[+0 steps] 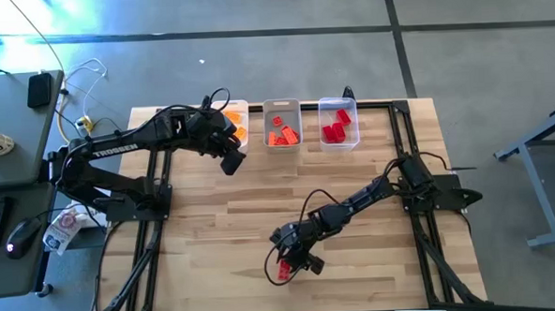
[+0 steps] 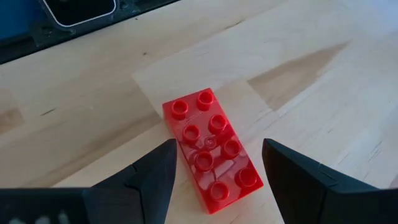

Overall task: Sort & place blocks by color
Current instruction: Put the red game piece into the transparent bin

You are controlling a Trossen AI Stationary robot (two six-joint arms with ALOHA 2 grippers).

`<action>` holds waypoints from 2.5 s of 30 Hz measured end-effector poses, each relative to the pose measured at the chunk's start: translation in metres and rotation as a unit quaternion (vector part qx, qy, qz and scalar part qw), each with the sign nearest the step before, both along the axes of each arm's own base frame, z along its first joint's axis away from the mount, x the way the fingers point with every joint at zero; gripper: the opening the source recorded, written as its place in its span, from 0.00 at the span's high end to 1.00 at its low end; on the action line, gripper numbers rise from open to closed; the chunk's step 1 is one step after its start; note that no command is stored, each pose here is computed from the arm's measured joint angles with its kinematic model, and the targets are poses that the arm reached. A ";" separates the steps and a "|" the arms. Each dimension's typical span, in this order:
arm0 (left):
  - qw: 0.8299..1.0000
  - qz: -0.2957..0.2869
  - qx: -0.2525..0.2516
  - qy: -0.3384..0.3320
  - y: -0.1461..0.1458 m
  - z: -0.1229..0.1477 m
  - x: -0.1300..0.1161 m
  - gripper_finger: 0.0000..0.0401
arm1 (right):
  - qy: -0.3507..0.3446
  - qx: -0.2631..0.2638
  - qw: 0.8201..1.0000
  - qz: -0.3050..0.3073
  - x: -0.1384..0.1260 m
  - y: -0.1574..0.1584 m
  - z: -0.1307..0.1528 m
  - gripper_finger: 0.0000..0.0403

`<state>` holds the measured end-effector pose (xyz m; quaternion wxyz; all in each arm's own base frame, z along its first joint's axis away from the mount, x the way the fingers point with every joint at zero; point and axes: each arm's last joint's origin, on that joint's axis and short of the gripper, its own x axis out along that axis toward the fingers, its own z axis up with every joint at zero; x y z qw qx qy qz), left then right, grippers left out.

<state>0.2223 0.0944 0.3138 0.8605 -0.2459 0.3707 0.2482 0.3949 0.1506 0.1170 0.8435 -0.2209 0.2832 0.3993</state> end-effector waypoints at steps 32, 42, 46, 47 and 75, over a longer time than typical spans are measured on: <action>0.999 -0.031 0.024 0.010 0.000 0.000 0.000 0.45 | 0.103 0.066 0.980 -0.158 0.002 -0.009 -0.006 0.71; 0.997 -0.059 0.047 0.019 0.000 0.000 0.000 0.45 | 0.088 0.028 0.951 -0.294 -0.001 -0.036 0.027 0.71; 0.996 -0.064 0.051 0.020 0.000 0.000 0.000 0.45 | 0.062 -0.001 0.937 -0.343 -0.006 -0.046 0.046 0.71; 0.996 -0.065 0.052 0.021 0.000 0.000 0.000 0.45 | 0.057 -0.013 0.931 -0.359 -0.007 -0.050 0.051 0.71; 0.993 -0.103 0.061 0.020 -0.014 0.000 0.006 0.45 | 0.027 -0.152 0.585 -0.796 -0.097 -0.197 0.142 0.71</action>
